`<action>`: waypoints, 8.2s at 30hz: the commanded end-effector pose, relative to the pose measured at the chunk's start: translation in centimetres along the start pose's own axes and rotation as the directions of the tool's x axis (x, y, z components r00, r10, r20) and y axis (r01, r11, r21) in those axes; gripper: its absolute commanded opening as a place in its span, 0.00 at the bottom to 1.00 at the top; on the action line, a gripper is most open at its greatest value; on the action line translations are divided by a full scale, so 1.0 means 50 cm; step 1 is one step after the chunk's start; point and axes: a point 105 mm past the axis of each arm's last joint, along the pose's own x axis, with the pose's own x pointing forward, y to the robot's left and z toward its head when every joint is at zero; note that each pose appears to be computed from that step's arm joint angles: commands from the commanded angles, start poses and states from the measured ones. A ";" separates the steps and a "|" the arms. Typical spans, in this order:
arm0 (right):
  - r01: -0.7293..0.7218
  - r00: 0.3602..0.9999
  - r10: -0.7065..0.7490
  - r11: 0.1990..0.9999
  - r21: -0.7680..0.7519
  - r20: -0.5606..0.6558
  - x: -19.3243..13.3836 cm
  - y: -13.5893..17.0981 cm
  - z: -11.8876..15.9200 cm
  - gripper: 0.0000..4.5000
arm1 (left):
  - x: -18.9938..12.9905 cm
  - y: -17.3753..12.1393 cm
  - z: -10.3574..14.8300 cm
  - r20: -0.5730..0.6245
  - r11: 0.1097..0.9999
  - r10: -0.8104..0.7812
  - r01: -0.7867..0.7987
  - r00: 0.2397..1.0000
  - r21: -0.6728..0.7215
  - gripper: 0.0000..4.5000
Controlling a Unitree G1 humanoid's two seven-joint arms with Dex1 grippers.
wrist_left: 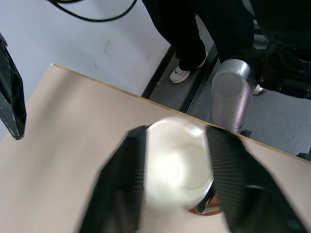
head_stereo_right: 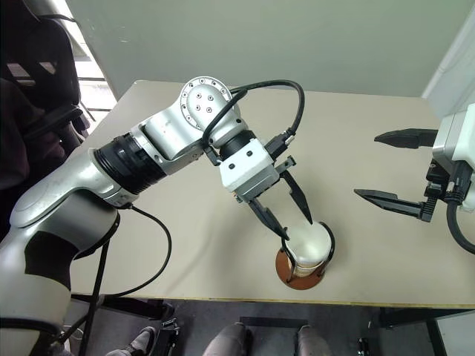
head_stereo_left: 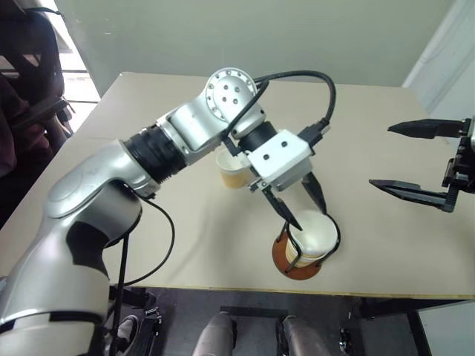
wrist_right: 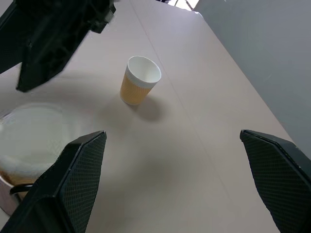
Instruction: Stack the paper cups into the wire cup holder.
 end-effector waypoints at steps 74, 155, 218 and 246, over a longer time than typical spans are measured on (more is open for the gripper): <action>-0.058 0.998 0.059 0.997 -0.048 0.036 0.024 -0.022 0.010 1.00 | -0.162 -0.161 -0.378 -0.688 0.671 0.324 -0.670 0.650 -0.318 0.62; 0.087 0.995 -0.091 0.993 -0.082 -0.051 -0.022 -0.019 0.012 1.00 | 0.008 -0.009 -0.043 -0.086 0.995 -0.097 0.098 0.992 0.005 0.00; -0.124 0.963 0.125 0.992 0.020 -0.240 -0.113 0.063 -0.031 1.00 | 0.011 0.019 -0.002 0.020 0.997 -0.025 0.023 0.999 0.067 1.00; -0.329 0.905 0.301 0.943 -0.048 -0.299 0.069 -0.083 -0.207 1.00 | -0.277 -0.316 -0.123 -0.627 0.232 0.677 -0.920 0.385 -0.314 1.00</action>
